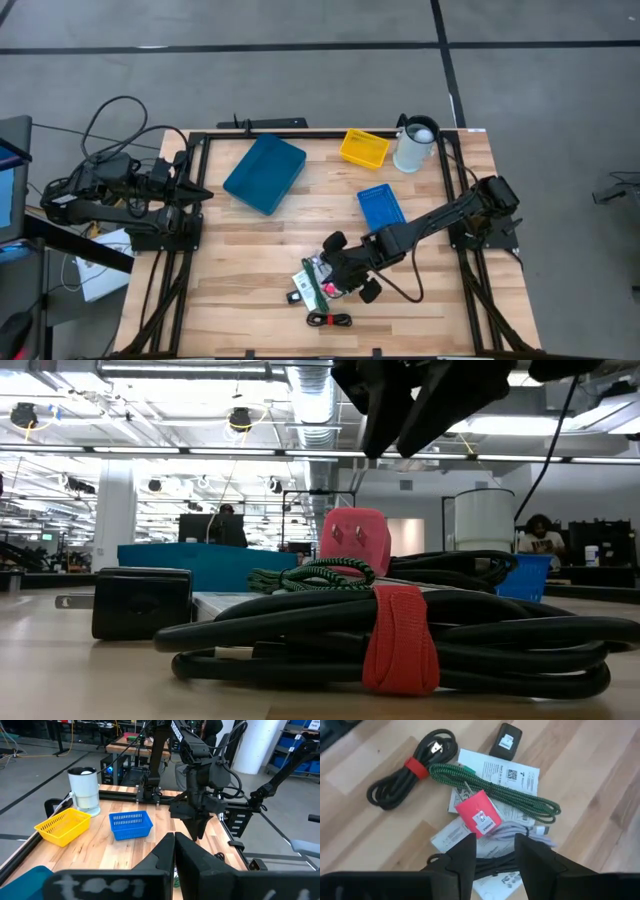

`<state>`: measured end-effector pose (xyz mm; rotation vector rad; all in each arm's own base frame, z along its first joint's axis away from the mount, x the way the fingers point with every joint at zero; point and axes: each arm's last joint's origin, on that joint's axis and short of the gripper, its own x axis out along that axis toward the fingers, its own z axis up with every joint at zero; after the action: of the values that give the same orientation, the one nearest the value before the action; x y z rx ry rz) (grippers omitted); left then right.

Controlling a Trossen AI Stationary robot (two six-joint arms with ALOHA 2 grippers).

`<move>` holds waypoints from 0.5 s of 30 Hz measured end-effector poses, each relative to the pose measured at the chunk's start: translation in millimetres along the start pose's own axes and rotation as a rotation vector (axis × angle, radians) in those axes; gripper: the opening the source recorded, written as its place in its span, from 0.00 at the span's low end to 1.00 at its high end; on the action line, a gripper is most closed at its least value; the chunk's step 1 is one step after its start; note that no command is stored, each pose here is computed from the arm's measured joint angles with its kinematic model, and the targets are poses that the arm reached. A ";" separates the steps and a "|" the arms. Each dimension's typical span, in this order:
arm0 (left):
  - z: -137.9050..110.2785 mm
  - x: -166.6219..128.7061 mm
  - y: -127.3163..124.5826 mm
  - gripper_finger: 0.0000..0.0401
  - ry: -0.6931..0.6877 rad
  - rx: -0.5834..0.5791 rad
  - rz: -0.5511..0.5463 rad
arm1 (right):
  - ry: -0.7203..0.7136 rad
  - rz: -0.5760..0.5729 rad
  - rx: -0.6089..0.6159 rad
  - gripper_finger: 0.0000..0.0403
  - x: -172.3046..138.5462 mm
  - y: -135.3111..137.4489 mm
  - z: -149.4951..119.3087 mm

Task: Pick and place items into bin
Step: Put the pink charger adapter into the blue bin

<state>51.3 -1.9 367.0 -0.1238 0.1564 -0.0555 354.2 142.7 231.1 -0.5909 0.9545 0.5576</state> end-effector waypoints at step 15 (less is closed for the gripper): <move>0.0 0.0 0.0 0.00 0.000 0.000 0.000 | 0.012 -0.186 -0.021 0.31 -0.7 -6.6 4.2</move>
<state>51.3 -1.9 367.0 -0.1242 0.1563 -0.0551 360.7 140.8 235.0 -0.6946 0.8949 0.3983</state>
